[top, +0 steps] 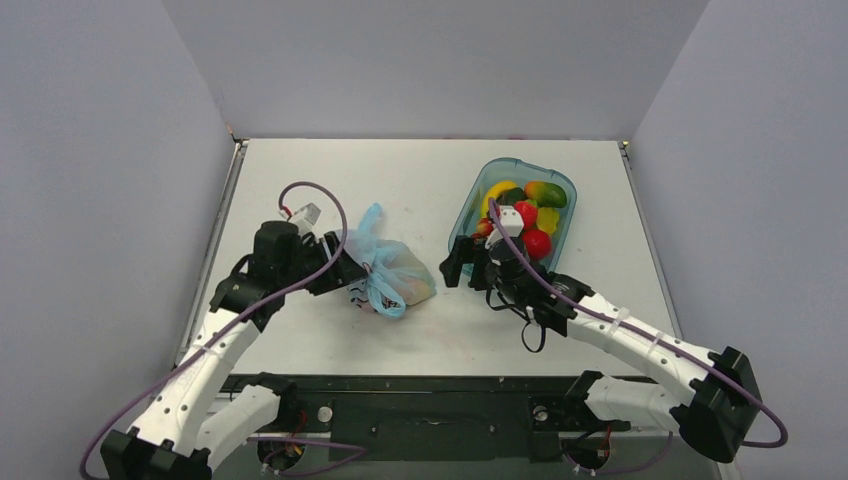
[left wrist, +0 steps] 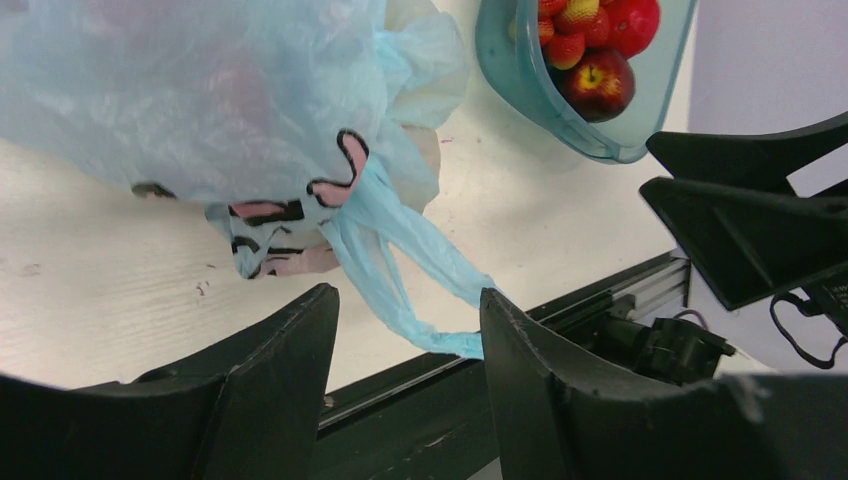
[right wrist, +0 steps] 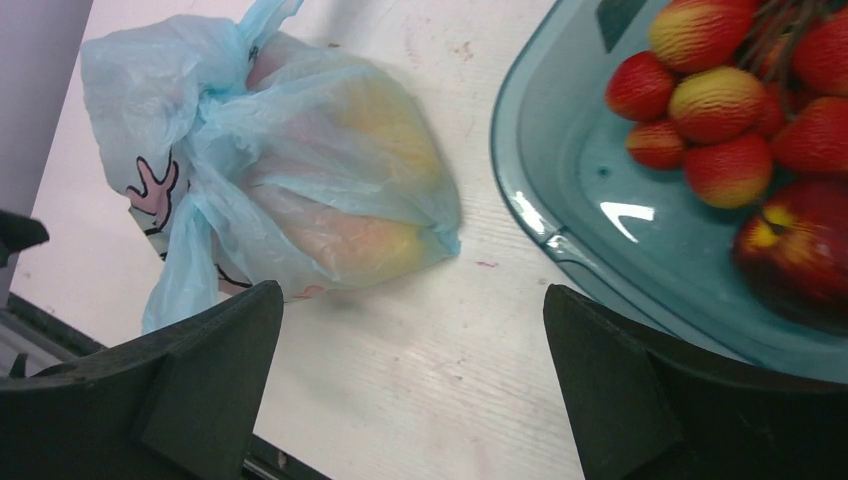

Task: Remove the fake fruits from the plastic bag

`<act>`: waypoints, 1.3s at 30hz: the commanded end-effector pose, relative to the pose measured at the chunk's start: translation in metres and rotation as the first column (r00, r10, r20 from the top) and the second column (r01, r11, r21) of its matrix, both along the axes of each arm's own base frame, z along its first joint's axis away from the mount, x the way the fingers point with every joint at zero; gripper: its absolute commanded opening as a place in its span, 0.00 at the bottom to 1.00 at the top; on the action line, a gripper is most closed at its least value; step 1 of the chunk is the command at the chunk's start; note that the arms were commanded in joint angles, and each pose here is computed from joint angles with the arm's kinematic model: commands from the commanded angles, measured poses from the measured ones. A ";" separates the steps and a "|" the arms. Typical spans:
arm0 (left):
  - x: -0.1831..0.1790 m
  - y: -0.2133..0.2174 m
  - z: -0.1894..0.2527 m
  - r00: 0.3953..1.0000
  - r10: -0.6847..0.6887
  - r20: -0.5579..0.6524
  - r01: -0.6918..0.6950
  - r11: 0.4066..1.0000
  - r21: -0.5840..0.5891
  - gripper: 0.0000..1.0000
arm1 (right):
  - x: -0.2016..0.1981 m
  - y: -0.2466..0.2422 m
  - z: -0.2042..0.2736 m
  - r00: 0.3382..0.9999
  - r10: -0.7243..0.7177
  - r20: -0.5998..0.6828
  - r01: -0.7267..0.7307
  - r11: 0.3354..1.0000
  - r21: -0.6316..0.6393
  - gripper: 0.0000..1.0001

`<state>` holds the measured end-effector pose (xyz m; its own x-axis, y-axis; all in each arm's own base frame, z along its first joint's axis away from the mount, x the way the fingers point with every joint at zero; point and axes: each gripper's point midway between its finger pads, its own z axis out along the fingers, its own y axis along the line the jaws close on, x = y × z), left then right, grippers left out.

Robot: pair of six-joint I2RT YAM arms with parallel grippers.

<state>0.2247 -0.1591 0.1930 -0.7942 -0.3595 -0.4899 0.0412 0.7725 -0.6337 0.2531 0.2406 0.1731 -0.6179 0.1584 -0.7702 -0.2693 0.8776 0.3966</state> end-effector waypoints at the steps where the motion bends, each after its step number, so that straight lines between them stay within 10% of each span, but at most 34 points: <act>1: 0.020 0.005 0.006 0.996 -0.076 0.053 0.061 0.968 0.243 0.51 | 0.001 0.045 0.022 0.998 0.068 0.015 -0.070 0.982 0.174 1.00; 14: 0.105 0.008 -0.009 0.963 -0.247 0.112 0.118 0.754 0.646 0.52 | -0.006 0.085 0.001 0.993 0.103 -0.050 -0.089 0.969 0.232 1.00; 23: 0.100 -0.011 -0.032 0.935 -0.314 0.162 0.167 0.796 0.582 0.51 | -0.006 0.108 0.007 0.994 0.104 -0.025 -0.091 0.948 0.303 0.99; 32: 0.093 -0.025 -0.037 0.915 -0.373 0.156 0.239 0.810 0.535 0.04 | 0.003 0.142 0.017 0.995 0.103 0.012 -0.098 0.889 0.448 0.85; 39: 0.087 -0.036 -0.024 0.879 -0.425 0.216 0.276 0.823 0.496 0.00 | 0.013 0.152 -0.002 0.997 0.070 -0.029 -0.050 0.895 0.444 0.72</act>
